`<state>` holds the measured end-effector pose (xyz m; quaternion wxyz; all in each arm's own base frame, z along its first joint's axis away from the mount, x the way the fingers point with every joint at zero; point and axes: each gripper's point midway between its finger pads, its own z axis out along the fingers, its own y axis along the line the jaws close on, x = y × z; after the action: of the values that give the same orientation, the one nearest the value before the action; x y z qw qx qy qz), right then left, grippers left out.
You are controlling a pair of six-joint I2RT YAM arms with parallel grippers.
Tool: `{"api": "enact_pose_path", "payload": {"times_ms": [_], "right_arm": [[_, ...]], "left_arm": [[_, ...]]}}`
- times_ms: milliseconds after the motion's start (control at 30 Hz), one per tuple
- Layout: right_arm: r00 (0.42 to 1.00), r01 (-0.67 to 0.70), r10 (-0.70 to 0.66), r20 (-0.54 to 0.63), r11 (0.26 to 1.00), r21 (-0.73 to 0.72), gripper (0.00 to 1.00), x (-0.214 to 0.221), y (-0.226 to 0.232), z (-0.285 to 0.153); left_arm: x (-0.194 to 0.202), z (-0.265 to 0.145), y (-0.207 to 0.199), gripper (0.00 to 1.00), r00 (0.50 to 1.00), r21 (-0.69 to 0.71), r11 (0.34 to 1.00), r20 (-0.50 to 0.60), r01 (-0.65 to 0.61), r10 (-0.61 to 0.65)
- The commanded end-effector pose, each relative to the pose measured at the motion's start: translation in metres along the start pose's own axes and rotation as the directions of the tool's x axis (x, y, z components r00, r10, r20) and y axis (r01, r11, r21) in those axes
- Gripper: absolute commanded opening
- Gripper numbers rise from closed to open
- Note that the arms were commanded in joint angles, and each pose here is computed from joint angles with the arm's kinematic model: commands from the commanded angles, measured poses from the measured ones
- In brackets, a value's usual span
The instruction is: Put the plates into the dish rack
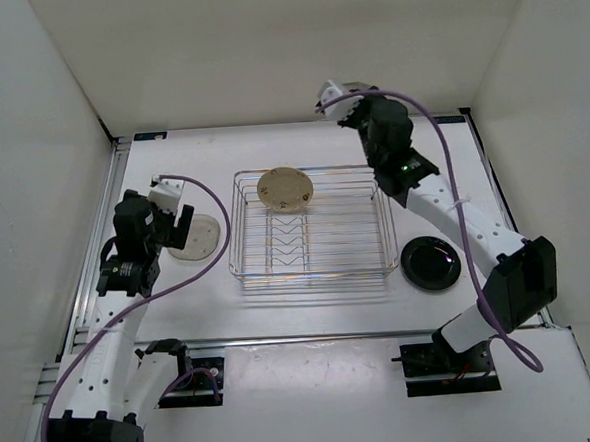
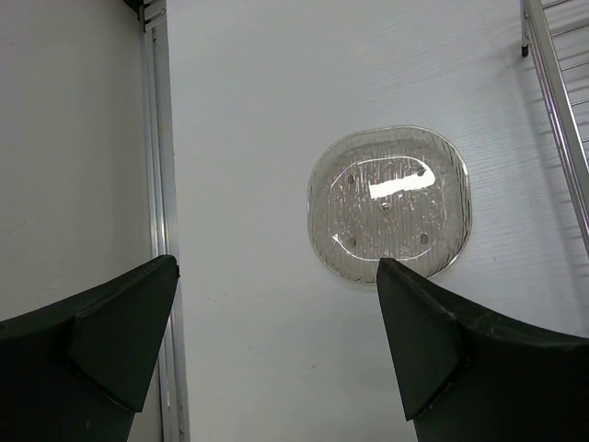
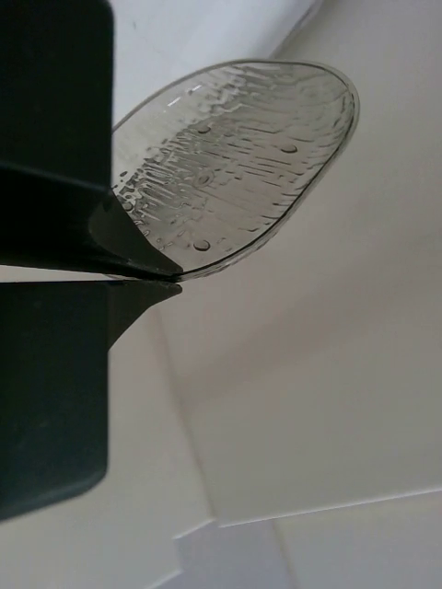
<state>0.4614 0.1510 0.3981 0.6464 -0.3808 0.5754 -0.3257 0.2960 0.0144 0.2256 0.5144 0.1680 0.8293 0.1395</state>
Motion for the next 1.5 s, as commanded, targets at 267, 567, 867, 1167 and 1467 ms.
{"api": "enact_pose_path", "payload": {"times_ms": [267,567,867,1167,1467], "right_arm": [[0.973,0.114,-0.083,0.216,0.984,-0.138,0.0,-0.099,0.044,-0.064],[0.949,0.109,-0.005,0.314,0.943,-0.316,0.0,-0.14,0.084,-0.102],[0.948,0.084,0.074,0.309,0.88,-0.468,0.0,-0.135,0.131,-0.11],[0.955,0.02,0.136,0.264,0.858,-0.514,0.0,-0.129,0.147,-0.069],[0.954,-0.005,0.165,0.248,0.841,-0.54,0.0,-0.138,0.164,-0.047]], "left_arm": [[-0.002,-0.006,-0.002,1.0,0.999,0.017,0.999,0.034,0.028,-0.029],[-0.005,-0.008,-0.003,1.0,0.998,0.034,0.998,0.051,0.044,-0.045],[-0.006,-0.013,-0.002,1.0,0.997,0.027,0.999,0.068,0.045,-0.047],[-0.004,-0.013,0.002,1.0,0.997,0.011,0.999,0.062,0.05,-0.05],[-0.004,-0.013,0.002,1.0,0.997,0.011,0.999,0.062,0.05,-0.05]]}}
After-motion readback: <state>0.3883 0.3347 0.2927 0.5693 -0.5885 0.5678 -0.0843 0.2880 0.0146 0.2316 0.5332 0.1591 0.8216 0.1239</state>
